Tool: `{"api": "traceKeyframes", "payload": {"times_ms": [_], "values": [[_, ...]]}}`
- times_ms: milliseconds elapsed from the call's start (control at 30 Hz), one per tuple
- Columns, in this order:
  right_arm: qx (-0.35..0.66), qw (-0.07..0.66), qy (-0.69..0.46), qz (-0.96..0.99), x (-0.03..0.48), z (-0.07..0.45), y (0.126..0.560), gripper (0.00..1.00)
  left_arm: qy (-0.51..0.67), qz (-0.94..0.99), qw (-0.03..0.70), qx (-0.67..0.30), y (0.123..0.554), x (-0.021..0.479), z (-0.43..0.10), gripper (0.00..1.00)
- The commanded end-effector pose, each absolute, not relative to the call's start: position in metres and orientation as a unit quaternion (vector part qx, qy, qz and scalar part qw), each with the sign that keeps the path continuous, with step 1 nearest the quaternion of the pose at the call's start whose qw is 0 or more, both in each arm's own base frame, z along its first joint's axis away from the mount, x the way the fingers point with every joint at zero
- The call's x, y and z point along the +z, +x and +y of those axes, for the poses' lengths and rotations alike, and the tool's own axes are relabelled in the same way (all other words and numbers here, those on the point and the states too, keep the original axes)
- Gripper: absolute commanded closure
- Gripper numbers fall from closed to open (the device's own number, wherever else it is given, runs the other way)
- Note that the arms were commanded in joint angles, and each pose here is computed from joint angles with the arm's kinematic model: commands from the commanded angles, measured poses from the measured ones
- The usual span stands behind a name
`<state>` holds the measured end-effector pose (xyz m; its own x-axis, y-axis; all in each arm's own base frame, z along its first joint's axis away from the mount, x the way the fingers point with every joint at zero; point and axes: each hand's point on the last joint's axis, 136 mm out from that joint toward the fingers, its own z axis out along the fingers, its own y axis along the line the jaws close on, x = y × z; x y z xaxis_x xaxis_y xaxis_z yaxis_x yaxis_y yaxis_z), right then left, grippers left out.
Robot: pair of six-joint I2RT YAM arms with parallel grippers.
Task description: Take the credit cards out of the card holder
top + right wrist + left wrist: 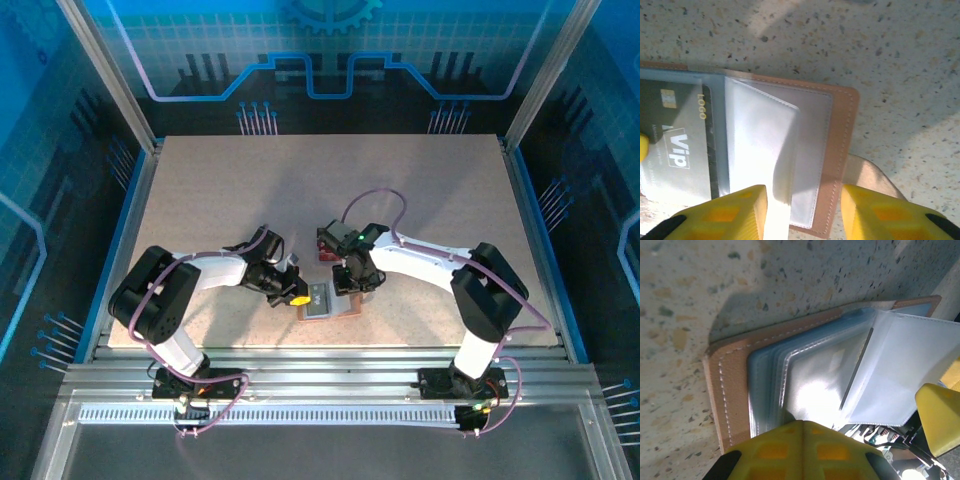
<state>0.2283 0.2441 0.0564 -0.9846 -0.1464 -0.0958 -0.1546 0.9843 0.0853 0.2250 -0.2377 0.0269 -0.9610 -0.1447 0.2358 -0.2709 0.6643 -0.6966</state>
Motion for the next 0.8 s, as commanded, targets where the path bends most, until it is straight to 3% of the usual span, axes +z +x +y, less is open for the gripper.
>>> {"api": "traceKeyframes", "payload": {"times_ms": [0, 367, 767], "values": [[0.035, 0.046, -0.072, 0.996, 0.059, 0.229, 0.227, 0.58, 0.107, -0.912, 0.069, 0.389, 0.229, 0.039, -0.240, 0.94], [0.065, 0.056, -0.069, 0.994, 0.067, 0.233, 0.227, 0.65, 0.091, -0.911, 0.060, 0.398, 0.233, 0.055, -0.254, 0.94], [0.257, 0.050, -0.062, 0.963, 0.079, 0.295, 0.225, 0.70, 0.084, -0.915, 0.063, 0.388, 0.228, 0.052, -0.258, 0.94]]}}
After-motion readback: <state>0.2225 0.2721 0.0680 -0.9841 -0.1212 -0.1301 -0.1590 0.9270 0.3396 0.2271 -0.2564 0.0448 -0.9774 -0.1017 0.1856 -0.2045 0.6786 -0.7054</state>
